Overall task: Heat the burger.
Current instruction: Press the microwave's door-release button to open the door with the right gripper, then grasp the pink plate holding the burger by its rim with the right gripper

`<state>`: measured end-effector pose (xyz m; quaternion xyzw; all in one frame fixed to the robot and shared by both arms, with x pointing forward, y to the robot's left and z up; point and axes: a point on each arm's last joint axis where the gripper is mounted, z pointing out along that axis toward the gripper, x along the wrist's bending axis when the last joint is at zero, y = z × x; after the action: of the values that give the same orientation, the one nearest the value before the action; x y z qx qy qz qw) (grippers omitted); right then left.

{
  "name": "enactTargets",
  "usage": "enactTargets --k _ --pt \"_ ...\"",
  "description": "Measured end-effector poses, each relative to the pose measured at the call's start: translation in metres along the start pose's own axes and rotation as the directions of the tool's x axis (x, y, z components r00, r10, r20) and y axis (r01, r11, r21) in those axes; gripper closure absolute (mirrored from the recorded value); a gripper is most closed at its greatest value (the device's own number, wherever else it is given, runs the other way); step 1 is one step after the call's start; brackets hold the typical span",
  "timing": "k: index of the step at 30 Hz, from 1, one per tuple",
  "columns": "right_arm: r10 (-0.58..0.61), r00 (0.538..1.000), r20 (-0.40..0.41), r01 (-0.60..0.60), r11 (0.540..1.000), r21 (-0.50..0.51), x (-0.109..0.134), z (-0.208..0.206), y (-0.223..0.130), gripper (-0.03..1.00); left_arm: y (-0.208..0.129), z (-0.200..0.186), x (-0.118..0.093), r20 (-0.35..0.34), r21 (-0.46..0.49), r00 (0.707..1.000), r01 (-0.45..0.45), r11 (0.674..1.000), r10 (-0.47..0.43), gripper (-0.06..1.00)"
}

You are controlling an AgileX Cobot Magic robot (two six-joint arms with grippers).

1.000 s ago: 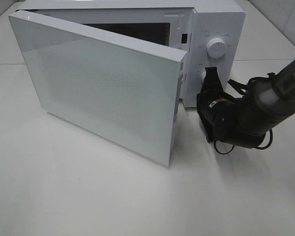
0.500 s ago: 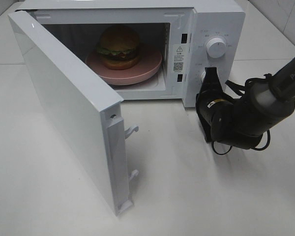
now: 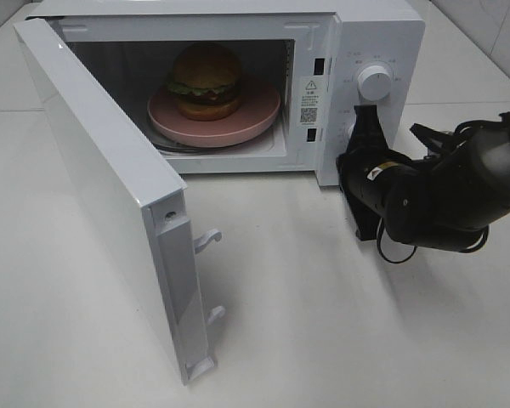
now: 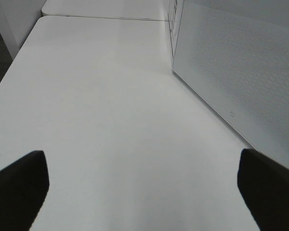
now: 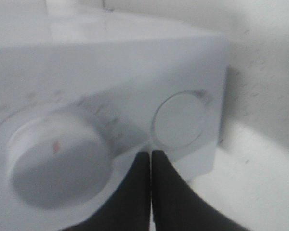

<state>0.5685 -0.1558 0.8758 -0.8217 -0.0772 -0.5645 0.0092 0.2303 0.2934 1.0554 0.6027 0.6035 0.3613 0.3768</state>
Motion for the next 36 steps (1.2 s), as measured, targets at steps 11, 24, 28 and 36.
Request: enactTargets --k 11,24,28,36 --pt "-0.125 0.986 0.107 0.106 0.980 0.169 0.001 -0.033 -0.005 0.96 0.000 0.000 0.000 0.000 0.000 1.000 0.000 1.000 0.000 -0.04" --pt "-0.617 0.784 0.070 0.553 0.745 0.373 0.029 -0.071 -0.004 0.95 0.000 0.000 0.000 0.000 0.000 1.000 0.000 1.000 0.000 -0.04" --pt "-0.744 0.666 0.043 0.652 0.610 0.451 0.030 -0.082 -0.003 0.95 0.000 0.000 0.000 0.000 0.000 1.000 0.000 1.000 0.000 -0.04" --pt "-0.920 0.378 -0.104 0.768 0.249 0.590 0.035 -0.100 -0.004 0.94 0.000 0.000 0.000 0.000 0.000 1.000 0.000 1.000 0.000 -0.04"
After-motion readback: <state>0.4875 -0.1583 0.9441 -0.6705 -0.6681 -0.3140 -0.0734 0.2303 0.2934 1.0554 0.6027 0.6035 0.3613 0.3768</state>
